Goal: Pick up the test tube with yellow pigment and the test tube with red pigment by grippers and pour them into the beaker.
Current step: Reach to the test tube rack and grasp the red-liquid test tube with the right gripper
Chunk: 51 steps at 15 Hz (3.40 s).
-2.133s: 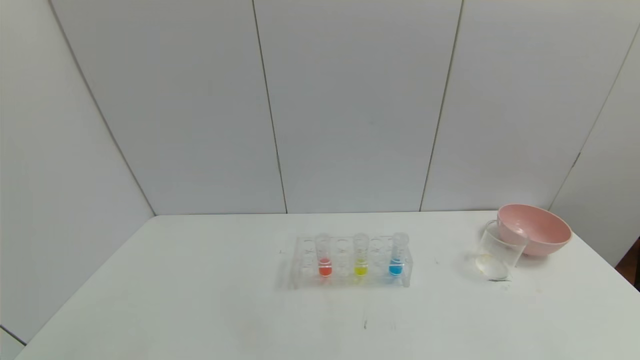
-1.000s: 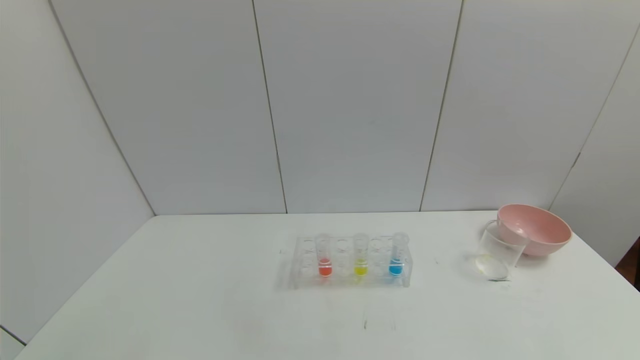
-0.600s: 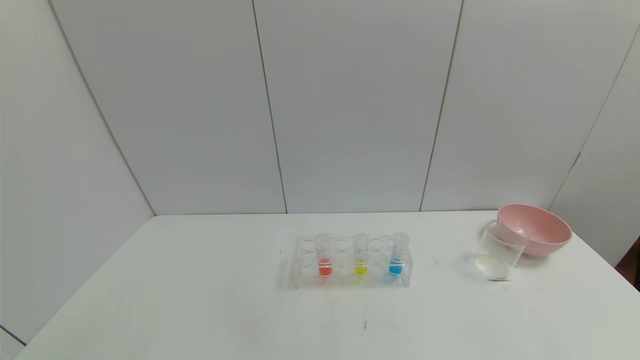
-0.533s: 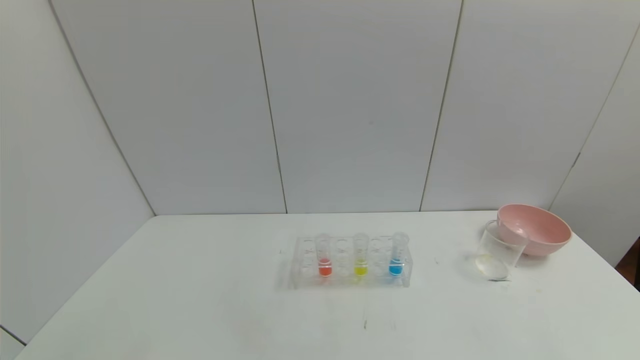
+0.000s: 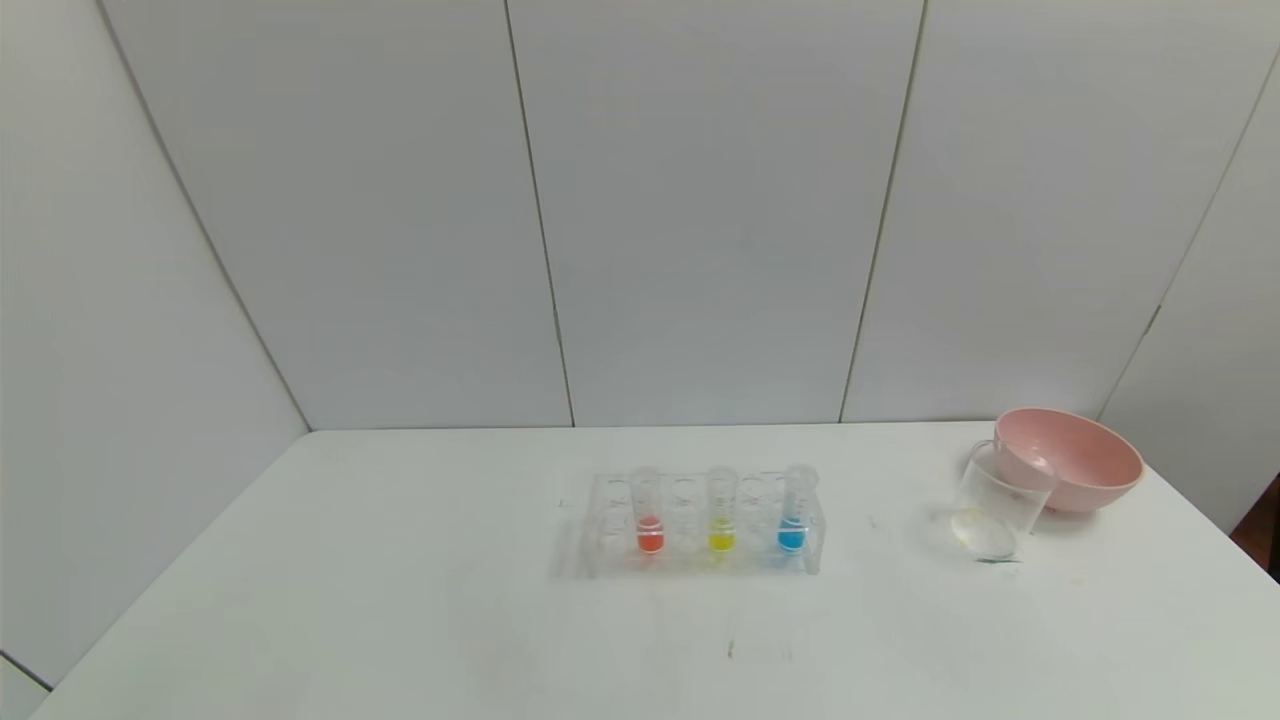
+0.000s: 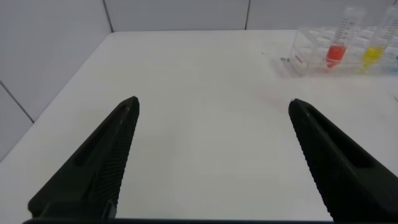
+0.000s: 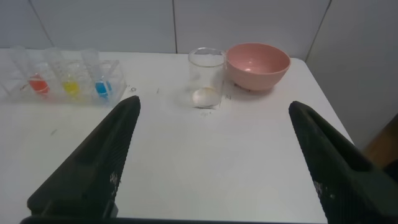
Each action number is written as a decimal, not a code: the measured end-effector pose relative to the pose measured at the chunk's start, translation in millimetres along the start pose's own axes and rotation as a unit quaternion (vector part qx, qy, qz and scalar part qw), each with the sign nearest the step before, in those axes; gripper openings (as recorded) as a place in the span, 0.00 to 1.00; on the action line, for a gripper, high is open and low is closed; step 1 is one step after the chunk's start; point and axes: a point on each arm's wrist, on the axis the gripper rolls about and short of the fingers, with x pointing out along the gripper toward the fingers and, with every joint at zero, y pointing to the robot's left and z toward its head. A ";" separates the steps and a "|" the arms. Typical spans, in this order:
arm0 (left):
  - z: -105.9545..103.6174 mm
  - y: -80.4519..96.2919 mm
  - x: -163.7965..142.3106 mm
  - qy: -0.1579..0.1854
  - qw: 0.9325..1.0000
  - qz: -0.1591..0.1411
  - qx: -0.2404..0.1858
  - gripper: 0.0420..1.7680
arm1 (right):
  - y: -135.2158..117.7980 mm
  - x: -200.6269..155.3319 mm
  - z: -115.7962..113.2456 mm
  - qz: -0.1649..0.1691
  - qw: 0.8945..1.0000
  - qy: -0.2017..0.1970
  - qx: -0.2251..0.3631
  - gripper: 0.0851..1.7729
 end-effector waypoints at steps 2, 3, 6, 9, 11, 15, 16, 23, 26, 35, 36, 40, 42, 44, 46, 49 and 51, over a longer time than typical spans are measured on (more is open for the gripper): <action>0.0 0.0 0.0 0.000 1.000 0.000 0.000 0.97 | -0.1 19.4 14.8 0.000 1.000 0.016 0.000 0.96; 0.0 0.0 0.0 0.000 1.000 0.000 0.000 0.97 | -0.2 29.4 19.4 0.000 1.000 0.026 0.000 0.96; 0.0 0.0 0.0 0.000 1.000 0.000 0.000 0.97 | -1.3 53.9 25.3 -0.019 0.998 0.061 -0.004 0.96; 0.0 0.0 0.0 0.000 1.000 0.000 0.000 0.97 | -1.3 66.1 22.7 -0.018 0.996 0.091 -0.010 0.96; 0.0 0.0 0.0 0.000 1.000 0.000 0.000 0.97 | 0.7 75.1 22.9 -0.008 0.994 0.107 -0.013 0.96; 0.0 0.0 0.0 0.000 1.000 0.000 0.000 0.97 | 12.4 92.6 23.4 0.010 0.990 0.138 -0.024 0.96; 0.0 0.0 0.0 0.000 1.000 0.000 0.000 0.97 | 18.6 96.4 21.8 0.031 0.988 0.148 -0.026 0.96; 0.0 0.0 0.0 0.000 1.000 0.000 0.000 0.97 | 74.2 117.5 31.2 0.153 0.971 0.183 -0.023 0.96; 0.0 0.0 0.0 0.000 1.000 0.000 0.000 0.97 | 101.2 126.3 33.1 0.159 0.966 0.202 0.017 0.96; 0.0 0.0 0.0 0.000 1.000 0.000 0.000 0.97 | 221.7 145.5 11.7 0.149 0.963 0.226 -0.005 0.96; 0.0 0.0 0.0 0.000 1.000 0.000 0.000 0.97 | 234.6 147.8 7.7 0.151 0.962 0.227 -0.012 0.96; 0.0 0.0 0.0 0.000 1.000 0.000 0.000 0.97 | 274.2 160.9 -6.6 0.146 0.963 0.227 -0.029 0.96; 0.0 0.0 0.0 0.000 1.000 0.000 0.000 0.97 | 290.8 169.7 -12.7 0.141 0.964 0.222 -0.030 0.96; 0.0 0.0 0.0 0.000 1.000 0.000 0.000 0.97 | 307.1 180.0 -18.1 0.136 0.966 0.218 -0.028 0.96; 0.0 0.0 0.0 0.000 1.000 0.000 0.000 0.97 | 324.4 193.1 -23.6 0.124 0.970 0.209 -0.024 0.96; 0.0 0.0 0.0 0.000 1.000 0.000 0.000 0.97 | 345.4 213.9 -32.1 0.112 0.973 0.202 -0.018 0.96; 0.0 0.0 0.0 0.000 1.000 0.000 0.000 0.97 | 353.0 230.5 -36.2 0.101 0.975 0.200 -0.013 0.96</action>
